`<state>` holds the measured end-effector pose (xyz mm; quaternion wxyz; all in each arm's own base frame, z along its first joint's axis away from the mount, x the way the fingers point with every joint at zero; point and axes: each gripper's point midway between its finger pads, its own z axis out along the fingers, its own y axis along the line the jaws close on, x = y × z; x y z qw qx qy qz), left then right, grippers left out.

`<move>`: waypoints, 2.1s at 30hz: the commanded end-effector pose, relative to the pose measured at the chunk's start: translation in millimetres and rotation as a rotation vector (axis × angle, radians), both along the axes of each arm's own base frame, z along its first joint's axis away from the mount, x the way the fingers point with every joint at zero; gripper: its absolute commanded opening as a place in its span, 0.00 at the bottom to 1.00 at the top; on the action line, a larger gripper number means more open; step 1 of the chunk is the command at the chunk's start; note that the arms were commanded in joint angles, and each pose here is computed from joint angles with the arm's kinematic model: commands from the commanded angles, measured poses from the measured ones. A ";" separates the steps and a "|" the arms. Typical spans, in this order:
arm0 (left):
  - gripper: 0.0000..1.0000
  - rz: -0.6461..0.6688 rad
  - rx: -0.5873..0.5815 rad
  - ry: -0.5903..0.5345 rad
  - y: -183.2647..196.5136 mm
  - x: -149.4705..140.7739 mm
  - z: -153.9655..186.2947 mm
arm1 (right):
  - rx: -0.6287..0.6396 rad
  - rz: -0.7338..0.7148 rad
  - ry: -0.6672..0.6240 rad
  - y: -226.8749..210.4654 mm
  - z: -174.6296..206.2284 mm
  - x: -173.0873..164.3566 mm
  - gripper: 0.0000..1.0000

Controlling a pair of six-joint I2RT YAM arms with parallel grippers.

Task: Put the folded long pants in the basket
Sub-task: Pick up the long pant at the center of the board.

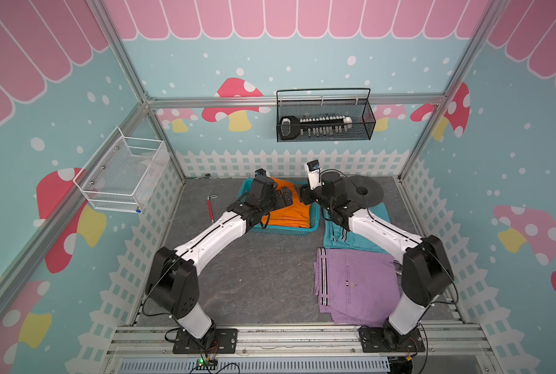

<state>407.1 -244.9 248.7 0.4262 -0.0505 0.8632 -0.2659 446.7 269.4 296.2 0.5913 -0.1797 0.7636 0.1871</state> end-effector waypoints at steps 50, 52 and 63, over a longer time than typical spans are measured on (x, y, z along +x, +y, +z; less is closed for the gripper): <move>0.00 -0.634 -0.120 0.631 -166.0 -219.6 -284.9 | 0.219 -0.056 -0.086 -115.4 4.7 -180.9 0.88; 0.00 -0.623 -0.123 0.597 -153.7 -214.1 -272.4 | 0.222 -0.055 -0.081 -115.4 1.8 -181.3 0.88; 0.00 -0.429 -0.039 0.385 -51.4 -186.5 -201.9 | 0.267 0.005 0.067 -100.8 -80.2 -186.8 0.88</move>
